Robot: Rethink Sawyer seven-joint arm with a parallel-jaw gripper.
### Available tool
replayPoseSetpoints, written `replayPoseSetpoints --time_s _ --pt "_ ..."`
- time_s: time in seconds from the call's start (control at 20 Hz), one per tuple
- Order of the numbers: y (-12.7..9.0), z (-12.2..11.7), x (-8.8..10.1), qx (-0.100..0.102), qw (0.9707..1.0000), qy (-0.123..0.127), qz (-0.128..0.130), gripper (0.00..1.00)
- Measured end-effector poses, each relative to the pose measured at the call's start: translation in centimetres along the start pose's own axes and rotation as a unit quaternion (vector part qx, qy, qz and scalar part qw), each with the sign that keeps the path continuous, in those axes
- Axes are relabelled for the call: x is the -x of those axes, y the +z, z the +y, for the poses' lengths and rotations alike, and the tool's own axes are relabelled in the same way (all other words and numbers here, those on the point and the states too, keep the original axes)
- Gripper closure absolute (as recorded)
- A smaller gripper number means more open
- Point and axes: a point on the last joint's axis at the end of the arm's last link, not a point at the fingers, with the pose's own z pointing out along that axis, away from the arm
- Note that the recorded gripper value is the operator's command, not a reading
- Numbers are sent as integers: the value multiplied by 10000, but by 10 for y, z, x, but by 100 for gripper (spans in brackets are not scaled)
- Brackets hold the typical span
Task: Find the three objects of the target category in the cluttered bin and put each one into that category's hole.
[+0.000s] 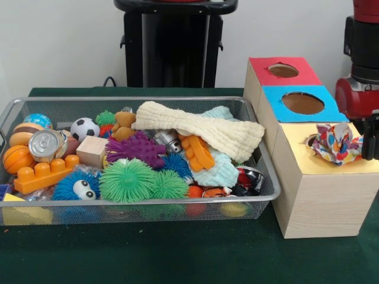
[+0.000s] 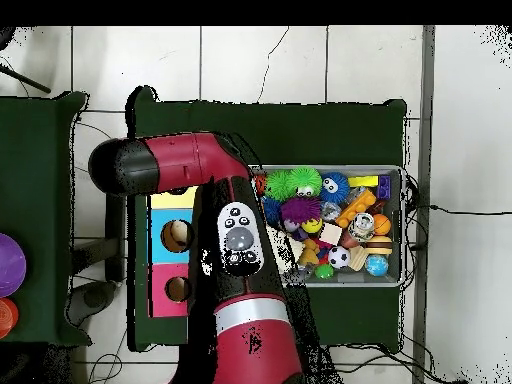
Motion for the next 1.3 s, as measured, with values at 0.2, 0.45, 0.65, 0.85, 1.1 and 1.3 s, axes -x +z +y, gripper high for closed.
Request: replayPoseSetpoints --time_s 0.2,0.45,0.65,0.85,1.1,1.3 --pt "1 -4 1 -5 10000 29 6 100" --pt "1 -10 2 -14 10000 67 2 100" --pt "1 -12 3 -15 10000 73 -30 100" --pt "1 -11 1 -12 9999 56 -114 100" --pt "5 -10 -4 5 9997 42 -236 100" --pt "10 -10 -10 16 9995 25 -315 100"
